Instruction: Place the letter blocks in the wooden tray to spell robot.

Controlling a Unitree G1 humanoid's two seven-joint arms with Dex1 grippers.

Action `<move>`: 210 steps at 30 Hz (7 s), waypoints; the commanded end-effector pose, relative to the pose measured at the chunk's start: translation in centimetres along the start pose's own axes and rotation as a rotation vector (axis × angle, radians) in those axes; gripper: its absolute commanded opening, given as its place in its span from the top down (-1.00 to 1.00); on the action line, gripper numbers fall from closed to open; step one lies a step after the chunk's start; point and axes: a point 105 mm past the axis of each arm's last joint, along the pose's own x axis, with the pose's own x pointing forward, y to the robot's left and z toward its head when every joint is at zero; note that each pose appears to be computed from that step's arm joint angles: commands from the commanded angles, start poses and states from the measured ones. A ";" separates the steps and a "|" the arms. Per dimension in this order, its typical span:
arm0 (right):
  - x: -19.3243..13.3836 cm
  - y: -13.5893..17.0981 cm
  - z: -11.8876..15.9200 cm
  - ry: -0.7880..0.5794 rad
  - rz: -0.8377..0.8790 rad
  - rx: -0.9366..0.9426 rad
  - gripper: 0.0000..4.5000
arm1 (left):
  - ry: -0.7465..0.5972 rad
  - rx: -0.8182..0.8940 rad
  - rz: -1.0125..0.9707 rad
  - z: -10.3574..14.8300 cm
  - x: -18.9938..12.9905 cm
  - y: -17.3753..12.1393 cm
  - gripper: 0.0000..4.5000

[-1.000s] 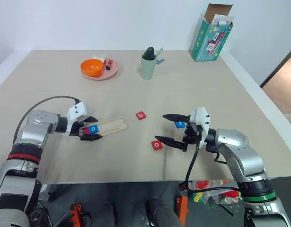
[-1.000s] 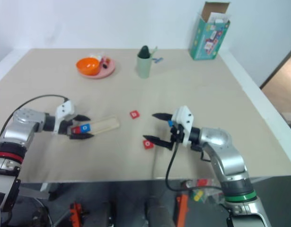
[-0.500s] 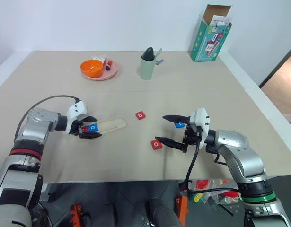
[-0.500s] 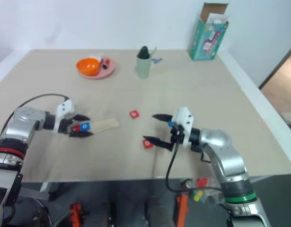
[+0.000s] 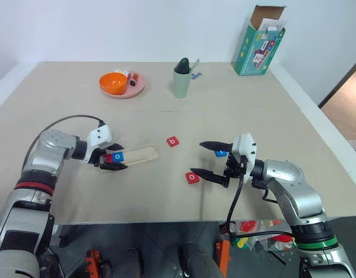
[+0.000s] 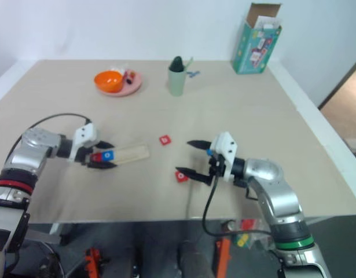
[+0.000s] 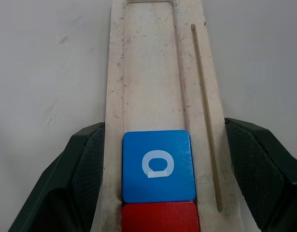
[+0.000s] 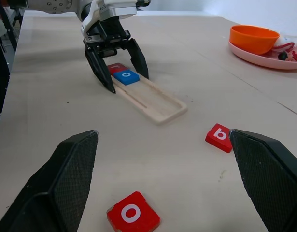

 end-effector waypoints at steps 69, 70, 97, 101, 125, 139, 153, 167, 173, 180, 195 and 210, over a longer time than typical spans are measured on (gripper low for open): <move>12.0 -6.8 0.3 0.155 -0.601 0.159 -1.00 | -0.582 -0.306 0.525 5.1 -3.9 -9.8 -0.99; 12.0 -6.8 0.0 0.163 -0.603 0.168 -1.00 | -0.583 -0.305 0.524 5.2 -3.8 -9.9 -0.99; 13.0 -4.9 -4.6 0.343 -0.575 0.278 -0.10 | -0.585 -0.276 0.485 6.4 -1.9 -9.8 -1.00; 13.0 -5.1 -4.4 0.338 -0.577 0.265 0.45 | -0.584 -0.277 0.479 6.4 -1.7 -9.8 -1.00; -2.2 -0.2 -2.8 0.344 -0.868 0.234 0.45 | -0.530 -0.080 0.214 7.8 0.0 -10.2 -1.00; -1.3 1.0 -3.6 0.361 -0.809 0.319 0.45 | -0.512 -0.039 0.129 7.8 0.5 -11.1 -1.00; -1.7 0.2 -2.9 0.325 -0.783 0.333 -0.62 | -0.483 -0.025 0.123 7.3 0.9 -11.5 -1.00; -3.0 -0.9 0.2 0.316 0.093 -0.073 -0.99 | -0.498 0.011 0.076 7.9 1.6 -11.4 -1.00; -3.1 -1.7 -2.0 0.347 0.332 -0.227 -0.99 | -0.498 0.019 0.073 8.0 1.7 -11.4 -1.00; -2.4 -3.4 -3.7 0.349 0.406 -0.262 -0.99 | -0.489 0.013 0.098 7.7 1.4 -11.6 -1.00; -1.3 -3.8 -6.0 0.348 0.442 -0.209 -0.09 | -0.480 0.007 0.143 7.8 0.9 -12.0 -1.00; 1.5 -5.4 0.6 0.170 0.266 -0.079 0.26 | -0.480 -0.081 0.304 5.9 -0.7 -10.0 -1.00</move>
